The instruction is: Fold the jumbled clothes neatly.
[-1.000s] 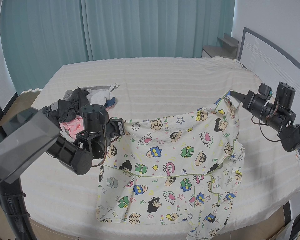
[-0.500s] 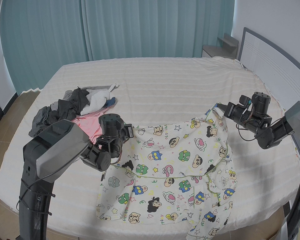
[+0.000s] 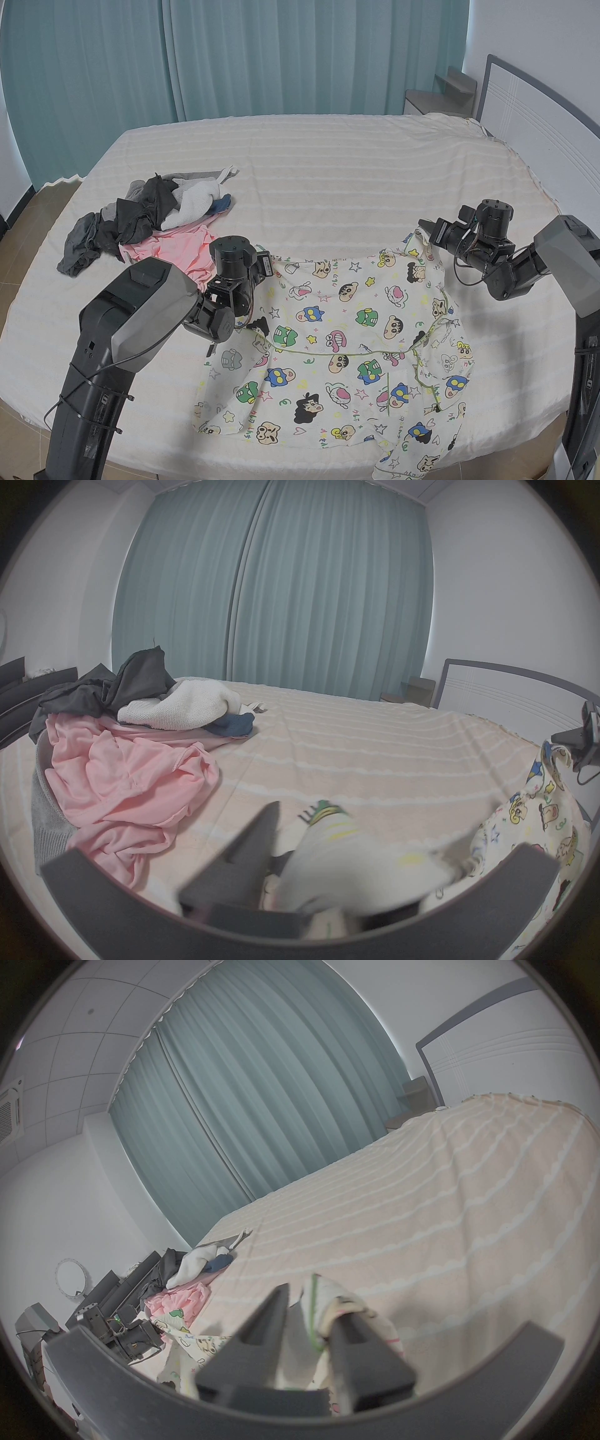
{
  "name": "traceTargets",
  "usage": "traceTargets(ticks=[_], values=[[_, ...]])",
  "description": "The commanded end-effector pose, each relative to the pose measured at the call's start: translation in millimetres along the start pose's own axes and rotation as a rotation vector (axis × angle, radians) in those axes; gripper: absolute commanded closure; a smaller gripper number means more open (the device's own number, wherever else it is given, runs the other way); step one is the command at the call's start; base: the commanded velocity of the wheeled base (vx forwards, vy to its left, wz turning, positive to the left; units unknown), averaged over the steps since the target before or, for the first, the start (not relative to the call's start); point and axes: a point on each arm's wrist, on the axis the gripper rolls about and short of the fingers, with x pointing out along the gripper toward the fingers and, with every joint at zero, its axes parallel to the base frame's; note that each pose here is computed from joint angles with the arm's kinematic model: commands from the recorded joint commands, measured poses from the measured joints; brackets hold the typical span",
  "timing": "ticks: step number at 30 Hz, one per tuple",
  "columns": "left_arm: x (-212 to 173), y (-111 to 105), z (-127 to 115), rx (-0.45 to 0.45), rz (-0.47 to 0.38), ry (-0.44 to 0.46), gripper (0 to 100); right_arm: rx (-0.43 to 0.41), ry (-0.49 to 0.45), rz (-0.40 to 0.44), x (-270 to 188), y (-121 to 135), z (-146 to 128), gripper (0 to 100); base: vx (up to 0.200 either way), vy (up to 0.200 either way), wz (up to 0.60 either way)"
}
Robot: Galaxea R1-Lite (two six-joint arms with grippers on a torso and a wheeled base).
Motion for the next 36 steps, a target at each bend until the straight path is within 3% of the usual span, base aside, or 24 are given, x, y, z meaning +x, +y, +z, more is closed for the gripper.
traceTargets(ticks=[1,12,20,28,34,36], values=[[6,0,-4,-0.003,0.009,-0.019,0,-0.002,-0.011,-0.017,14,-8,-10,0,0.000,0.000,0.00],[16,8,9,-0.018,0.097,-0.087,0,0.024,-0.087,-0.026,24,-8,6,0,0.000,0.000,0.00],[27,40,5,0.052,0.194,-0.099,0,0.060,-0.092,-0.089,18,-32,12,0,0.000,0.000,0.00],[28,49,5,0.071,0.216,-0.051,0,0.073,-0.097,-0.135,13,-46,16,0,0.000,0.000,0.00],[31,54,4,0.075,0.229,-0.021,0,0.223,0.000,-0.162,10,-46,12,0,0.000,0.000,0.00],[31,55,4,0.074,0.231,-0.021,0,0.228,0.001,-0.162,10,-46,13,0,0.000,0.000,0.00]])
